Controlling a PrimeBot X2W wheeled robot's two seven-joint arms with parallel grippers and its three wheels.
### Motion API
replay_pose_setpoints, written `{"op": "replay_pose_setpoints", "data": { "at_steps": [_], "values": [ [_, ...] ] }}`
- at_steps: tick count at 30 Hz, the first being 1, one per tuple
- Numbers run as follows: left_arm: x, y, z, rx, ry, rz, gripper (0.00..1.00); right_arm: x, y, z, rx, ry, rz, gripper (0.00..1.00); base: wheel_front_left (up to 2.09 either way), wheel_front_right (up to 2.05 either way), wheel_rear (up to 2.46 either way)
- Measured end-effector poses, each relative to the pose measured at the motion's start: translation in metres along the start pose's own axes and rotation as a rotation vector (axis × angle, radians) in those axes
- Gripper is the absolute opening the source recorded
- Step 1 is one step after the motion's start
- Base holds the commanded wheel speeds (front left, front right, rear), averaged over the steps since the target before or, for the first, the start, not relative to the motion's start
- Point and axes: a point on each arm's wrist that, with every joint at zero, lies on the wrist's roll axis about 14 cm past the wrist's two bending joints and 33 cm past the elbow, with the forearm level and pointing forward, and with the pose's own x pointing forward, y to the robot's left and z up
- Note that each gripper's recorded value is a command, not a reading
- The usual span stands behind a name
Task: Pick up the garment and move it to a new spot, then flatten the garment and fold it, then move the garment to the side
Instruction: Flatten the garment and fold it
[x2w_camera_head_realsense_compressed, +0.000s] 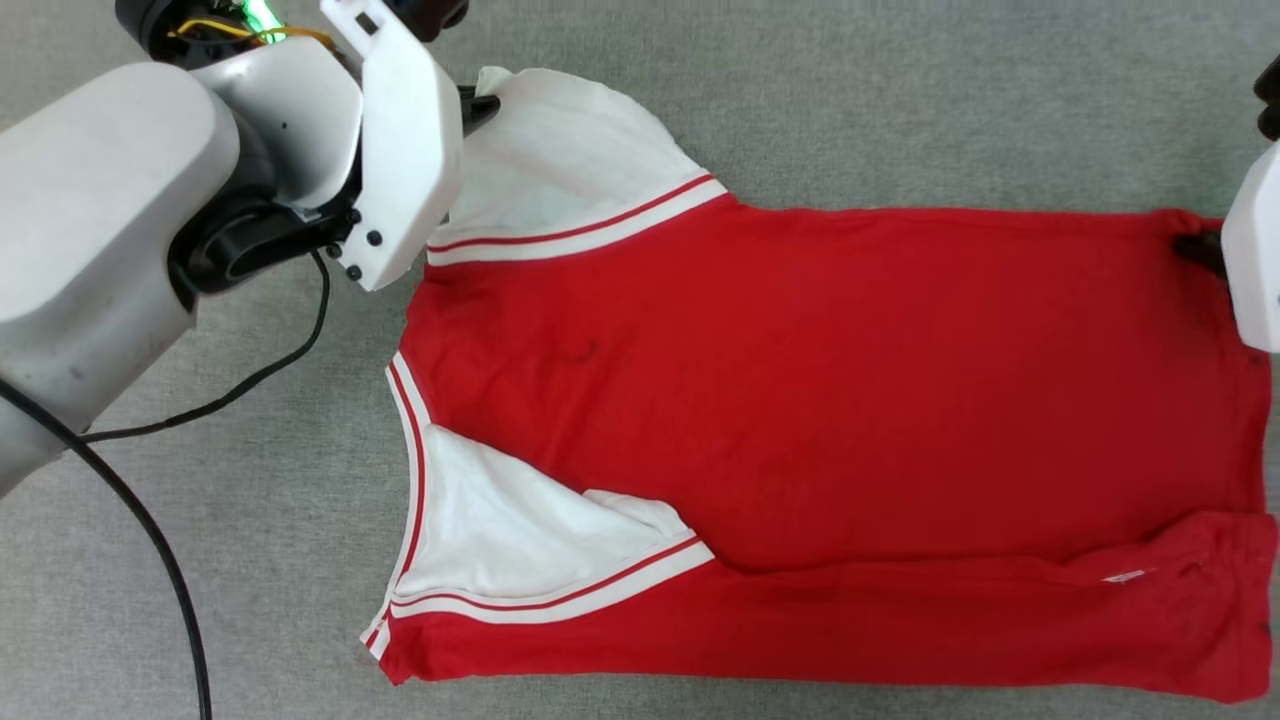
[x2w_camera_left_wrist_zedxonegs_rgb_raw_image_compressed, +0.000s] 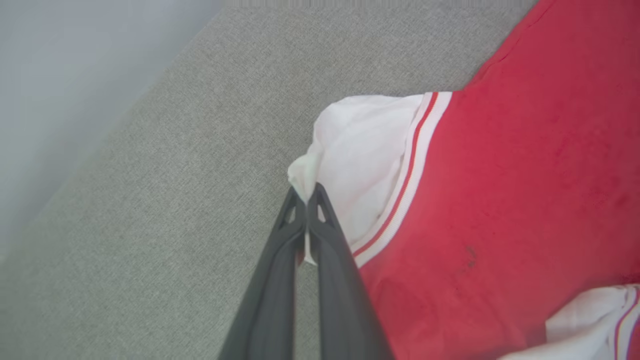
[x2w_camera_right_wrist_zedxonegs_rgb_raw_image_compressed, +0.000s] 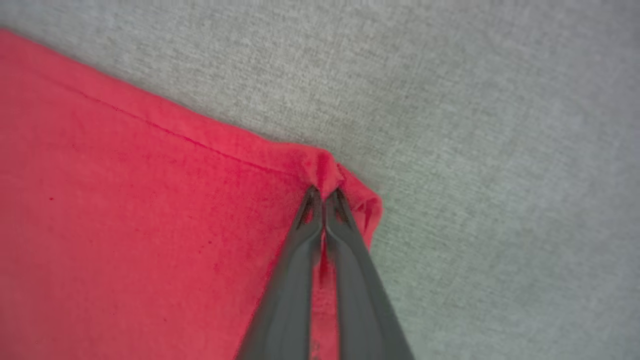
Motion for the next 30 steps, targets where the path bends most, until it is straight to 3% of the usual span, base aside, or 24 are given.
{"op": "replay_pose_setpoints", "data": {
  "at_steps": [6,13,30],
  "values": [
    [-0.029,-0.007,0.014,0.016,-0.066,0.019,0.00,-0.032,0.009,0.018,-0.003,-0.153,0.010,0.00,0.00,0.00,0.00],
    [-0.065,-0.029,0.007,0.022,-0.104,0.015,0.00,-0.065,0.019,0.000,-0.026,-0.224,0.018,0.00,0.00,0.00,0.00],
    [-0.099,-0.115,-0.100,-0.074,0.042,-0.088,0.00,-0.091,0.054,-0.089,0.006,-0.204,0.092,0.00,0.00,0.00,0.00]
  ]
}}
